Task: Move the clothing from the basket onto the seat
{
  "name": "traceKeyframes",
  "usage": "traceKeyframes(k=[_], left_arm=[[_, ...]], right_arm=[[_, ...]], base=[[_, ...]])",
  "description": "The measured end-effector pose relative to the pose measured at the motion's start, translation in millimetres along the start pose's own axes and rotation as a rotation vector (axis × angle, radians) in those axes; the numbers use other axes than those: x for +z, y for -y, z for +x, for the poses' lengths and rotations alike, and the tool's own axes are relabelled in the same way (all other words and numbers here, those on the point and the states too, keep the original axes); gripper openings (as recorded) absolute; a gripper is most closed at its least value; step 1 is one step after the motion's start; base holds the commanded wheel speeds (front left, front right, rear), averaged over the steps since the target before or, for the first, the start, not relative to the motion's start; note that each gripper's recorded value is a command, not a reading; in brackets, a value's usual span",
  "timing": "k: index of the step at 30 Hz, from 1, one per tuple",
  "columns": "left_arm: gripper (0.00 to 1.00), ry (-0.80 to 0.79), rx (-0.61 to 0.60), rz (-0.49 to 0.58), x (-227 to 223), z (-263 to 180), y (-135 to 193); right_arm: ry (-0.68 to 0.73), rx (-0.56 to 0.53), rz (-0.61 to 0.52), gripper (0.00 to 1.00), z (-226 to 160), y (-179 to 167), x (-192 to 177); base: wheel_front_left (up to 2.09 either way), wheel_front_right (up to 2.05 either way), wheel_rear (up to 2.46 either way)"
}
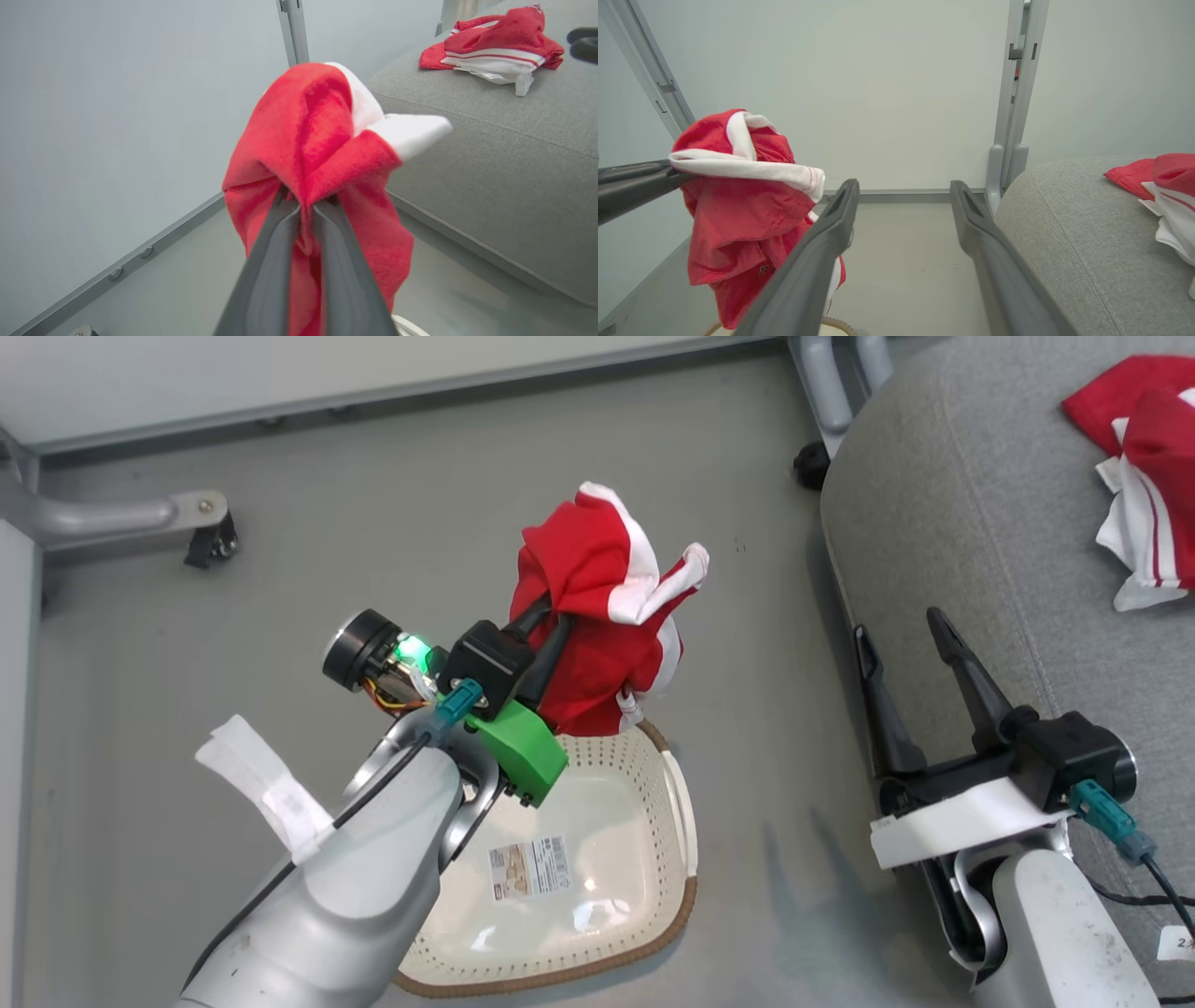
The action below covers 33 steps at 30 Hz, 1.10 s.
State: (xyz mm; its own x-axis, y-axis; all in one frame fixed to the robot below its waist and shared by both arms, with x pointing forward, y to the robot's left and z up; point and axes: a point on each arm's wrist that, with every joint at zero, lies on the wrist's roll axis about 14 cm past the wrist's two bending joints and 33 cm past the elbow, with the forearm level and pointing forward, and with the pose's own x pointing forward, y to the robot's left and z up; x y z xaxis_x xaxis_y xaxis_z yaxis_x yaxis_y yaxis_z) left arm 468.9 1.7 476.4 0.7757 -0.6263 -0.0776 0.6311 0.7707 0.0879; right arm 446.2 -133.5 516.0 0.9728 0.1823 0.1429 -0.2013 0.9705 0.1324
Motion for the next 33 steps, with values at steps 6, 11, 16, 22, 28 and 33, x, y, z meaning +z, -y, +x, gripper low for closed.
traceKeyframes(k=[6, 11, 16, 22, 28, 33], left_arm=[[0.0, 0.137, 0.026, 0.019, 53, -6, -6], [0.0, 0.214, 0.018, 0.033, 83, -11, -2], [0.0, 0.282, -0.009, 0.051, 108, -15, 7], [0.0, 0.334, -0.03, 0.069, 128, -19, 16], [0.0, 0.346, -0.042, 0.071, 132, -20, 19], [0.0, 0.346, -0.046, 0.07, 131, -19, 20]], right_arm=[[0.024, 0.018, 0.011, 1.0, -11, -10, 14], [0.043, 0.038, 0.024, 1.0, -16, -19, 22], [0.049, 0.052, 0.04, 1.0, -22, -25, 26], [0.048, 0.064, 0.058, 1.0, -26, -31, 27], [0.066, 0.104, 0.09, 1.0, -24, -45, 32], [0.102, 0.161, 0.136, 1.0, -17, -65, 43]], base=[[0.0, 0.0, 0.0], [0.0, 0.0, 0.0], [0.0, 0.0, 0.0], [0.0, 0.0, 0.0], [0.0, 0.0, 0.0], [0.0, 0.0, 0.0]])
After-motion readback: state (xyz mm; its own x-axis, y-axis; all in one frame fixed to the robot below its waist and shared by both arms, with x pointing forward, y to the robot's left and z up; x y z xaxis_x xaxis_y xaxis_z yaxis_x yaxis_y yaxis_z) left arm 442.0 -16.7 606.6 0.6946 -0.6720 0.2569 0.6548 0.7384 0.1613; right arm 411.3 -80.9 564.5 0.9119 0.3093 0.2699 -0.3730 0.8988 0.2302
